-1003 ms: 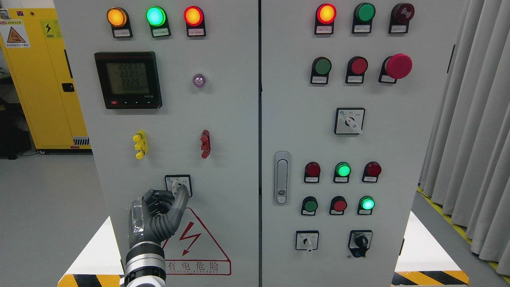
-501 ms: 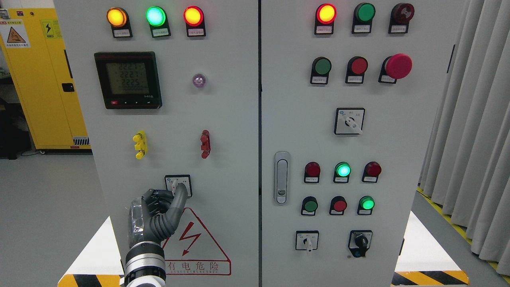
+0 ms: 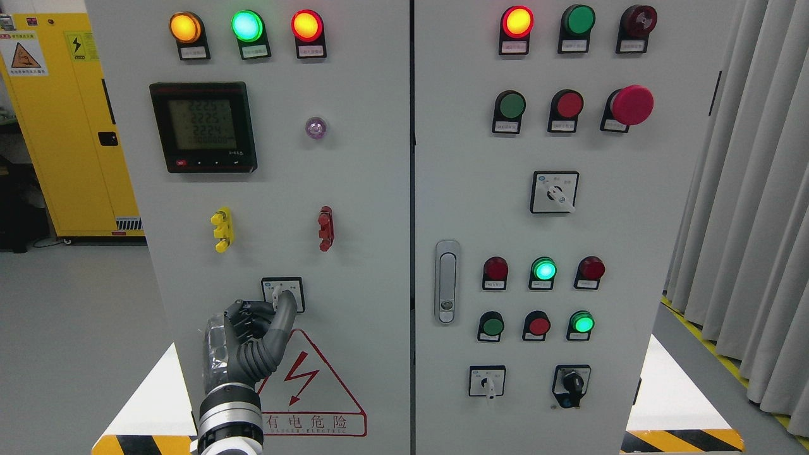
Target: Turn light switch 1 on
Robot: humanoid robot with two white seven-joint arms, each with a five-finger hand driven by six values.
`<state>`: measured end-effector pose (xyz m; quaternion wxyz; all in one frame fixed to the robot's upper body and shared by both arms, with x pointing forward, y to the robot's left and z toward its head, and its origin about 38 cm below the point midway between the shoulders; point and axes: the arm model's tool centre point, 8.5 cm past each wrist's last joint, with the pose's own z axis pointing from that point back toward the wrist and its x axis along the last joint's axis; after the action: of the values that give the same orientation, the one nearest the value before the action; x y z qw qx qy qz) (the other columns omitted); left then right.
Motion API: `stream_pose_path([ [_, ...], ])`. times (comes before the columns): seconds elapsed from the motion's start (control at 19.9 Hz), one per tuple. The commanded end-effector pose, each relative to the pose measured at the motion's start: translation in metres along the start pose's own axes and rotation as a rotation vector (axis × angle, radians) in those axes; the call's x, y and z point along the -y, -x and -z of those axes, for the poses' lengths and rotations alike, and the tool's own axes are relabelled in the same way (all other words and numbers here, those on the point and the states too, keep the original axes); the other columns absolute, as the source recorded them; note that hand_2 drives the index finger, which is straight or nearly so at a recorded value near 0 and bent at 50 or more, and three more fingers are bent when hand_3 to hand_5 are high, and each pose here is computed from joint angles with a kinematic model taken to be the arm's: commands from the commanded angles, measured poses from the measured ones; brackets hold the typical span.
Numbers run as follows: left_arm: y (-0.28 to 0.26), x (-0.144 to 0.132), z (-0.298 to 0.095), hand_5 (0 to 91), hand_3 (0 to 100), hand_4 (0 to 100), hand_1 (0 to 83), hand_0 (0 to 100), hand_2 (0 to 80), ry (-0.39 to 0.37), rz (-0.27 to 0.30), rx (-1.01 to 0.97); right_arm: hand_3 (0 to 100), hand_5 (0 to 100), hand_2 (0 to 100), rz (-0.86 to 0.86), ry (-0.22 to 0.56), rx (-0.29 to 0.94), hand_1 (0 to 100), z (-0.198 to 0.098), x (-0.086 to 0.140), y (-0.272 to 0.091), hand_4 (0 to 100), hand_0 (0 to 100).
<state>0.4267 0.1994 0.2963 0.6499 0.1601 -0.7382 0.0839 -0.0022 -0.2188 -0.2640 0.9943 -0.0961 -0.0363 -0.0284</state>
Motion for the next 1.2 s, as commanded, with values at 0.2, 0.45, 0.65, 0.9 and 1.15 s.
stream_pose_path([
  [0.2,0.0025,0.0013,0.0007,83.0,89,89,56.3,49,59.3,0.003,0.001,-0.01,0,0,4,0.0,-0.001,0.0,50,0.0,-0.0001,0.0,0,0],
  [0.45,0.0017,0.0019,0.0013,82.8,88,89,55.3,51,59.2,0.007,0.001,-0.008,0,0,4,0.0,0.001,0.0,50,0.0,0.0001,0.0,0,0],
  [0.65,0.0016,0.002,0.0013,82.6,88,88,54.4,52,59.2,0.008,-0.001,-0.007,0,0,4,0.0,-0.001,0.0,50,0.0,-0.0001,0.0,0,0],
  [0.9,0.0016,0.002,0.0013,82.3,88,88,52.6,54,59.2,0.008,-0.001,-0.007,0,0,4,0.0,-0.001,0.0,50,0.0,-0.0001,0.0,0,0],
  [1.15,0.0015,0.0024,0.0011,82.3,88,88,50.9,55,59.2,0.008,-0.002,-0.007,0,0,4,0.0,-0.001,0.0,50,0.0,-0.0001,0.0,0,0],
])
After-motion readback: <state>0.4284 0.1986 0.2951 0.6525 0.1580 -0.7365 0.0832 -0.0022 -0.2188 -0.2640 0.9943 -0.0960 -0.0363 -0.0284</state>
